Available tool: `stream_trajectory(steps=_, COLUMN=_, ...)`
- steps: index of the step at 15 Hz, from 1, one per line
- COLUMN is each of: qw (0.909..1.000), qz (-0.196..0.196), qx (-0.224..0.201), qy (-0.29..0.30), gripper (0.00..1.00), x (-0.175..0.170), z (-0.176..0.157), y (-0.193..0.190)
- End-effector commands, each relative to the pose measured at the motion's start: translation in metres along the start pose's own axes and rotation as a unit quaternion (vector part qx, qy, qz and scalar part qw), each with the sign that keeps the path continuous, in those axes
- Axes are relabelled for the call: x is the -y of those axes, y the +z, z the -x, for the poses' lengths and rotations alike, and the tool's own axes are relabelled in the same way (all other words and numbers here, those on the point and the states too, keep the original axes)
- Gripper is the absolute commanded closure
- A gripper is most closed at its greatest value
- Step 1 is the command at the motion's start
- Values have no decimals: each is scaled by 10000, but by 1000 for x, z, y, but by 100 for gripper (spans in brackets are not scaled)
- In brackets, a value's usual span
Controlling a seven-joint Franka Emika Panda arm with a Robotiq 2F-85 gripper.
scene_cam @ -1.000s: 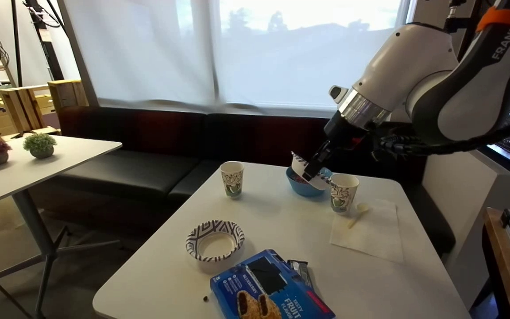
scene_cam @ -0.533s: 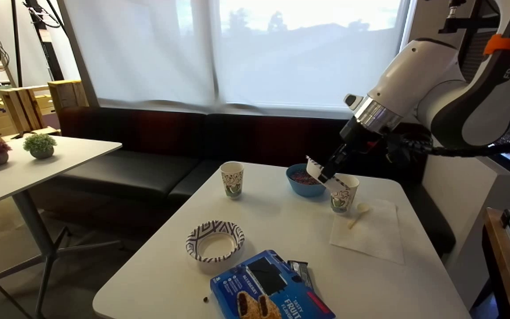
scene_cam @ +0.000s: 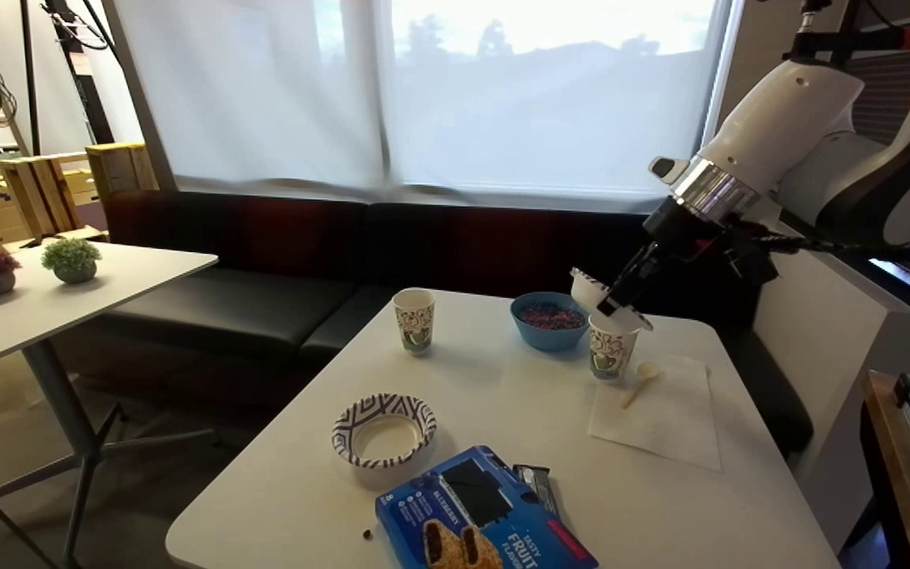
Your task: Pour the white plate's contents into the cup to the right
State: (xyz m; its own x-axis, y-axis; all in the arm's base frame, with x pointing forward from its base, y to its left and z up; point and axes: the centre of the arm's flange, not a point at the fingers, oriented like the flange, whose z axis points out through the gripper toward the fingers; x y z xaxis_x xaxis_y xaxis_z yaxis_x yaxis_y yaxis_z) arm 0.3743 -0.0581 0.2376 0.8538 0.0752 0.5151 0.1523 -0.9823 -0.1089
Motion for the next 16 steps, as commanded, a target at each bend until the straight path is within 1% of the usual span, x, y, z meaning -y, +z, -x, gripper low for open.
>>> stream_trajectory(steps=1, qw=9994, qz=-275, qx=-221, qy=-22, gripper=98, x=-6, z=13, y=-52)
stream_trajectory(steps=7, qw=9965, qz=-710, qx=-397, qy=-167, gripper=98, x=-26, z=18, y=-69)
stream_trajectory(steps=8, qw=9963, qz=-711, qx=-460, qy=-149, gripper=98, x=-29, z=16, y=-67)
stream_trajectory(steps=9, qw=9970, qz=-622, qx=-423, qy=-167, gripper=94, x=-22, z=25, y=-52)
stream_trajectory(steps=13, qw=9969, qz=-608, qx=-463, qy=-183, gripper=94, x=-26, z=22, y=-54)
stream_trajectory(steps=14, qw=9969, qz=-607, qx=-464, qy=-184, gripper=98, x=-26, z=22, y=-55)
stream_trajectory(steps=16, qw=9956, qz=-770, qx=-485, qy=-211, gripper=98, x=-31, z=20, y=-50)
